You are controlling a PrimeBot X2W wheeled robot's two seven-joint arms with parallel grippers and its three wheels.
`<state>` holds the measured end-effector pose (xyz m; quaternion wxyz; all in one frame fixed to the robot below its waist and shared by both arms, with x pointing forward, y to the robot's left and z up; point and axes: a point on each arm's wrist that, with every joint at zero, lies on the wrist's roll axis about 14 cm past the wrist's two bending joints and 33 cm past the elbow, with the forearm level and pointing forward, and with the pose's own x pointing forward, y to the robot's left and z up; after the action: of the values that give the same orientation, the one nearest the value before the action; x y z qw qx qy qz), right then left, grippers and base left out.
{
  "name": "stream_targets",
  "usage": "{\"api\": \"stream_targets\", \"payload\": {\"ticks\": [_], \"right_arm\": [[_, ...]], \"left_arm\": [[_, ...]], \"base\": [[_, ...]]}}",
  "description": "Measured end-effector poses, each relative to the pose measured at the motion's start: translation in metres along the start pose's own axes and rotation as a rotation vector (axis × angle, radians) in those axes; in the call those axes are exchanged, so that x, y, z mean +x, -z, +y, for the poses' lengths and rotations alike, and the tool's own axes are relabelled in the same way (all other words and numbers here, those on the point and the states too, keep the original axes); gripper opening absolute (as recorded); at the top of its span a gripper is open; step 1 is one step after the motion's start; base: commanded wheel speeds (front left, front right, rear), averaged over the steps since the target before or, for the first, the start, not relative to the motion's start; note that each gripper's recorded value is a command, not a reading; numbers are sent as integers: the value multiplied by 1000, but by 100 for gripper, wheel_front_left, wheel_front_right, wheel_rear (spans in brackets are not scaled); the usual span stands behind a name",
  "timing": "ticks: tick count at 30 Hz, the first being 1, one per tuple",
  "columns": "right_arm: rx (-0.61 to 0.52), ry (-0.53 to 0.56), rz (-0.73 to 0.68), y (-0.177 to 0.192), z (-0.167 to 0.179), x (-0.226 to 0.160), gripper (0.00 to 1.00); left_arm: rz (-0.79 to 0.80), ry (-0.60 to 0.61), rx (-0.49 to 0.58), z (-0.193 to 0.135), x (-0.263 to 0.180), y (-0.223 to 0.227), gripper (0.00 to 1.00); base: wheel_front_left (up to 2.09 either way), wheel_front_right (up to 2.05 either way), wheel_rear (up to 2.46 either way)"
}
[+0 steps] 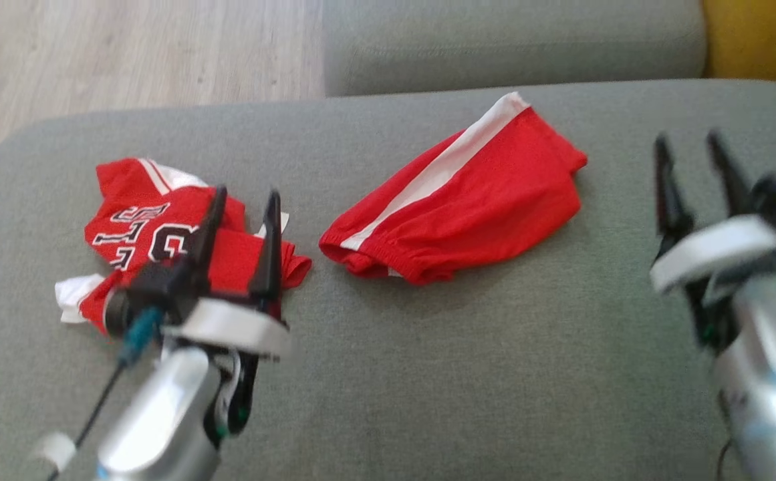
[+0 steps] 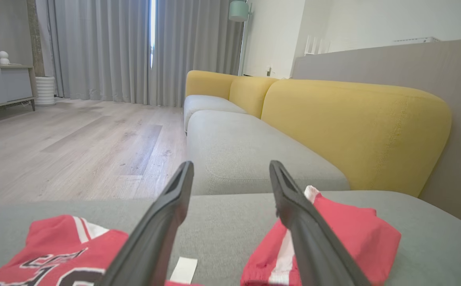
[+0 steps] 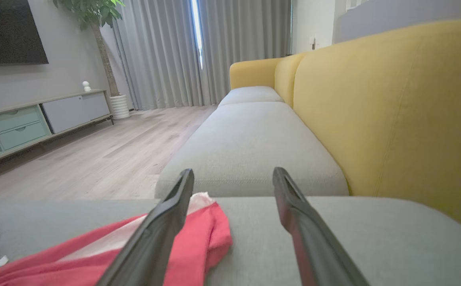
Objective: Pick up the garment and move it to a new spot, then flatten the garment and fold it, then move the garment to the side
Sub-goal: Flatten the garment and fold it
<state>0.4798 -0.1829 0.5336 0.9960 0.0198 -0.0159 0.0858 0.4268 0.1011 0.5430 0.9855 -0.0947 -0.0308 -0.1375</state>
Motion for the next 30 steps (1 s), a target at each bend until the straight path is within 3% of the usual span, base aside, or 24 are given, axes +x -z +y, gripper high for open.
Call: {"api": "stream_targets", "payload": {"ticks": [7,14,24,30], "right_arm": [[120,60,37,37,16,-48,100],[132,73,80,58,29,-70,100],[125,77,124,62,26,-52,100],[195,110,200,66,15,-6,100]], "left_arm": [[31,-26,-11,-4,-27,23,100],[85,-29,-44,-11,-43,50,100],[68,-22,-51,-7,-30,51,100],[61,-28,-50,1,-17,52,100]], "base": [[0,0,0],[0,0,0],[0,0,0],[0,0,0]]}}
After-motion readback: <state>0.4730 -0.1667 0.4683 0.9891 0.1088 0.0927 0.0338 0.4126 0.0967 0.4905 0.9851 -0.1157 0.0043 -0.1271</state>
